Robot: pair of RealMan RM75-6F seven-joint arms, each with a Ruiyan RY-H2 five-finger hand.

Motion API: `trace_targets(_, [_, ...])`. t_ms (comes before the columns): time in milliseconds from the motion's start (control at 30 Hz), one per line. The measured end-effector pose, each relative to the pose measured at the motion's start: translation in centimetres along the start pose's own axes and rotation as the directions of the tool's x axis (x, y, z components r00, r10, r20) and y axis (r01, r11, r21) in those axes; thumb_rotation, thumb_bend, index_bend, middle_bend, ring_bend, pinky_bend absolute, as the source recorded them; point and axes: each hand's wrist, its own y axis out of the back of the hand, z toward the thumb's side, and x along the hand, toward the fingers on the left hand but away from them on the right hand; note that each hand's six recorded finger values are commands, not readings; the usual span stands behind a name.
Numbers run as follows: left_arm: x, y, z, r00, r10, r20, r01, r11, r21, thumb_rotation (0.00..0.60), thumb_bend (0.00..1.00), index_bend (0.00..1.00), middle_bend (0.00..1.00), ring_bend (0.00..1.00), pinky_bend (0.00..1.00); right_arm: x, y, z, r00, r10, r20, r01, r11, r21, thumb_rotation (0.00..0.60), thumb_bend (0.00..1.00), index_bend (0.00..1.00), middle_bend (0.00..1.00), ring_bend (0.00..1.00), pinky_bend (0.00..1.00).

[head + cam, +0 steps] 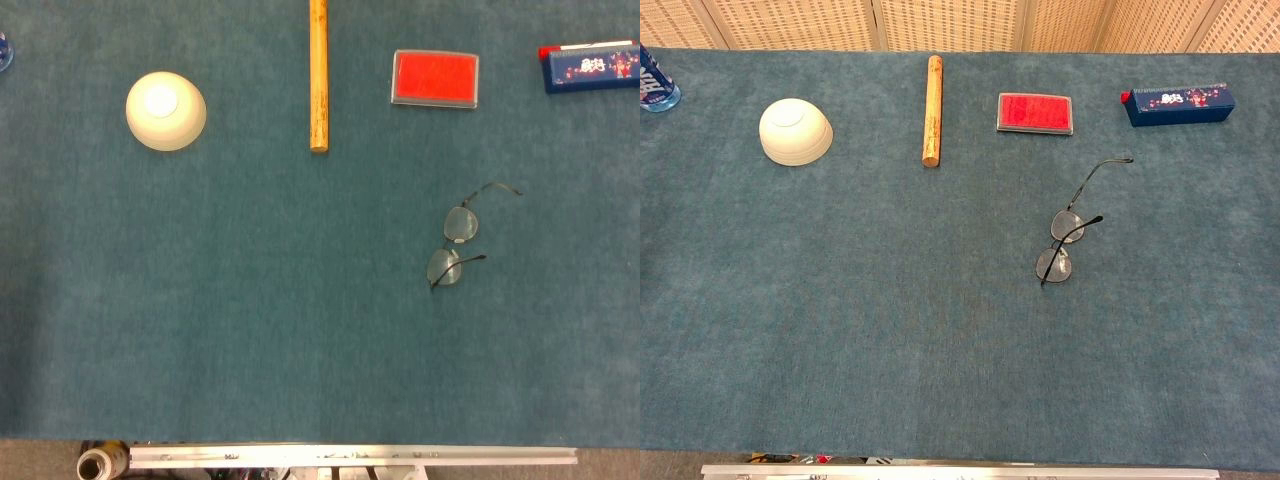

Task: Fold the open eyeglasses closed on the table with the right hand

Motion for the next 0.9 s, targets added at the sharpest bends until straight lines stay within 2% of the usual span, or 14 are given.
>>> trace_targets(167, [-0.2, -0.2, 0.3, 1.0, -0.006, 0.009, 0.006, 1.0, -0.002, 0.6, 0.44, 0.41, 0.32, 0.14, 0.28, -0.1, -0.7, 0.2, 1.0, 0.024, -0.005, -0.024, 1.0, 0.013, 0.6, 0.0, 0.41, 0.37, 0.28, 0.47])
trace_targets(667, [-0.2, -0.3, 0.6, 1.0, -0.007, 0.023, 0.008, 1.0, -0.009, 0.6, 0.44, 0.41, 0.32, 0.14, 0.28, 0.1, 0.0, 0.8, 0.999, -0.023, -0.031, 0.023, 1.0, -0.017, 0.6, 0.0, 0.41, 0.38, 0.28, 0.47])
trace_targets(900, [-0.1, -0.5, 0.5, 1.0, -0.018, 0.018, 0.018, 1.0, -0.01, 0.6, 0.44, 0.41, 0.33, 0.14, 0.28, -0.1, -0.3, 1.2, 0.998, -0.046, -0.047, 0.044, 0.999, -0.029, 0.6, 0.16, 0.41, 0.4, 0.28, 0.47])
